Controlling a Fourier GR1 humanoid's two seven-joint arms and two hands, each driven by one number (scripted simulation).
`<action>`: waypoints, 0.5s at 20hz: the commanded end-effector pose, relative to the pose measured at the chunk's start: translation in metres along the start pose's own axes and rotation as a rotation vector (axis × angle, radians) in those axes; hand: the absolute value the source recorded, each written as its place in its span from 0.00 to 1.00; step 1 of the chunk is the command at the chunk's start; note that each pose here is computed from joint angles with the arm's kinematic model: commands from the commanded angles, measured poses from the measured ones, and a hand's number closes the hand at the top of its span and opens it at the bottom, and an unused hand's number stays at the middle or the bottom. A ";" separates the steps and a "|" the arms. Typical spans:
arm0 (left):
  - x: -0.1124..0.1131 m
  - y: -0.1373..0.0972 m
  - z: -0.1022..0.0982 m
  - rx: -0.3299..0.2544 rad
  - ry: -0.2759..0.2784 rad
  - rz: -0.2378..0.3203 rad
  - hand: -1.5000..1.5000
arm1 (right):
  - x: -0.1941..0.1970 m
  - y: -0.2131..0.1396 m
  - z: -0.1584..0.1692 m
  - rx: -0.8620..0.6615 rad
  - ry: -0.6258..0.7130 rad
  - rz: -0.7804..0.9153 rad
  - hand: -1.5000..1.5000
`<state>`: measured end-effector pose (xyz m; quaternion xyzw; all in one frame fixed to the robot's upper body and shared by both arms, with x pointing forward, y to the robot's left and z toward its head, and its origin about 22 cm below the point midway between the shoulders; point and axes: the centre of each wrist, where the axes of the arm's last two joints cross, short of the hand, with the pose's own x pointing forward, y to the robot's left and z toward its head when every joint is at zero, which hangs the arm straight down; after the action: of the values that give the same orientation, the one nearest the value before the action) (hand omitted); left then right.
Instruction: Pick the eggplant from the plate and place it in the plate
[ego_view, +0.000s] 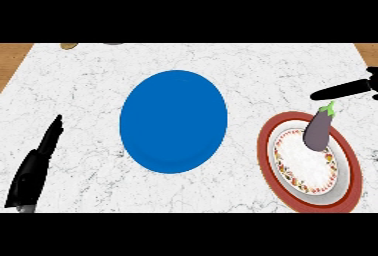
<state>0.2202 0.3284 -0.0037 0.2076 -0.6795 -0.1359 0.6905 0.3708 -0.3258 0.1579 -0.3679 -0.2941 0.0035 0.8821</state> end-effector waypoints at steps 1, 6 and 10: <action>-0.001 -0.001 -0.002 -0.008 -0.006 -0.003 0.50 | -0.012 -0.005 -0.018 0.116 0.166 0.183 0.00; -0.004 -0.002 -0.005 0.007 0.003 -0.004 0.50 | -0.009 0.002 -0.020 0.168 0.179 0.219 0.00; 0.001 0.002 0.002 0.011 0.012 0.013 0.50 | -0.015 0.015 -0.020 0.195 0.173 0.207 0.00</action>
<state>0.2177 0.3330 -0.0029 0.2063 -0.6783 -0.1317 0.6928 0.3681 -0.3441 0.1293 -0.3215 -0.2303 0.0662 0.9161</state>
